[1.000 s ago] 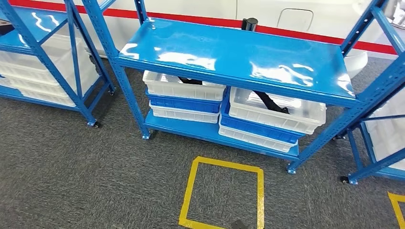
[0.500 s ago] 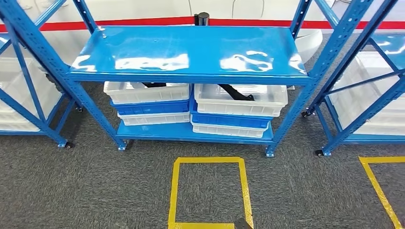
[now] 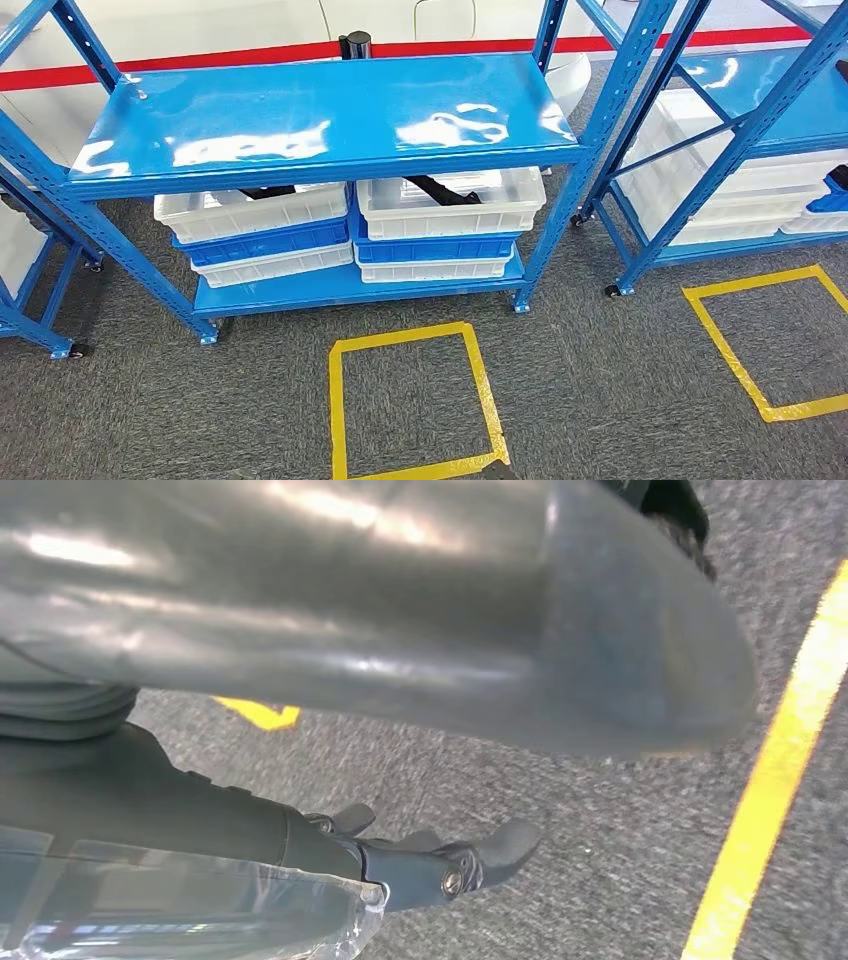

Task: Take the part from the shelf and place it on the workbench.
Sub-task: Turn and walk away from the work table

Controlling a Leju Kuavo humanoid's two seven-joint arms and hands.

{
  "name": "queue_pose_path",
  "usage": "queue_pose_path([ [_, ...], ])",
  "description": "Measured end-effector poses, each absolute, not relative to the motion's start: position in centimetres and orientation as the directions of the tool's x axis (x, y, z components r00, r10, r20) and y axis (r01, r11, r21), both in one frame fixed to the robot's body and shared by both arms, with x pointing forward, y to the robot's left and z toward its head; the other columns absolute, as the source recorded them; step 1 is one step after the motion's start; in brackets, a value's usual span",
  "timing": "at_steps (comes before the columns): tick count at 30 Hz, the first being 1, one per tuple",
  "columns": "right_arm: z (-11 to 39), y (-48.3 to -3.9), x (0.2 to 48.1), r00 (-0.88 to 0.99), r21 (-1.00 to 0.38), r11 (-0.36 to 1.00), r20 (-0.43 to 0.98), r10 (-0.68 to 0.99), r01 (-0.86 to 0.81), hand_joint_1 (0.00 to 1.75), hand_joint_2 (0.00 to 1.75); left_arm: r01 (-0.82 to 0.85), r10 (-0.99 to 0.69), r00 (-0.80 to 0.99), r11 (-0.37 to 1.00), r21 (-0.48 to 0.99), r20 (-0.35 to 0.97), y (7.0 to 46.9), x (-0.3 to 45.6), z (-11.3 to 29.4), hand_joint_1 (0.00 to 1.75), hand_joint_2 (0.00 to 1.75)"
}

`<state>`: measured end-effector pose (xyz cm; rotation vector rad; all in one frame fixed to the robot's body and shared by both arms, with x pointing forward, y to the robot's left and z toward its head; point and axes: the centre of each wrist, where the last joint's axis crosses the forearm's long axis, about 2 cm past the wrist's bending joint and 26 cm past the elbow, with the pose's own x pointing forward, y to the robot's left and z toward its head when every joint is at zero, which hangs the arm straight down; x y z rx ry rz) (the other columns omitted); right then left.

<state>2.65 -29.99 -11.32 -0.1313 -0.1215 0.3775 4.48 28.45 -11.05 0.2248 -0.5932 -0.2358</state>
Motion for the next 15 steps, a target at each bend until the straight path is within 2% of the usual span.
queue_pose_path([
  [15,-11.29,-30.01,3.00,0.918,-0.145,0.918,0.101,0.384,-0.368,0.00,0.00,0.139,-0.267,0.814,0.952,0.274,0.515,28.33,4.52,-11.05,0.00,0.00],
])
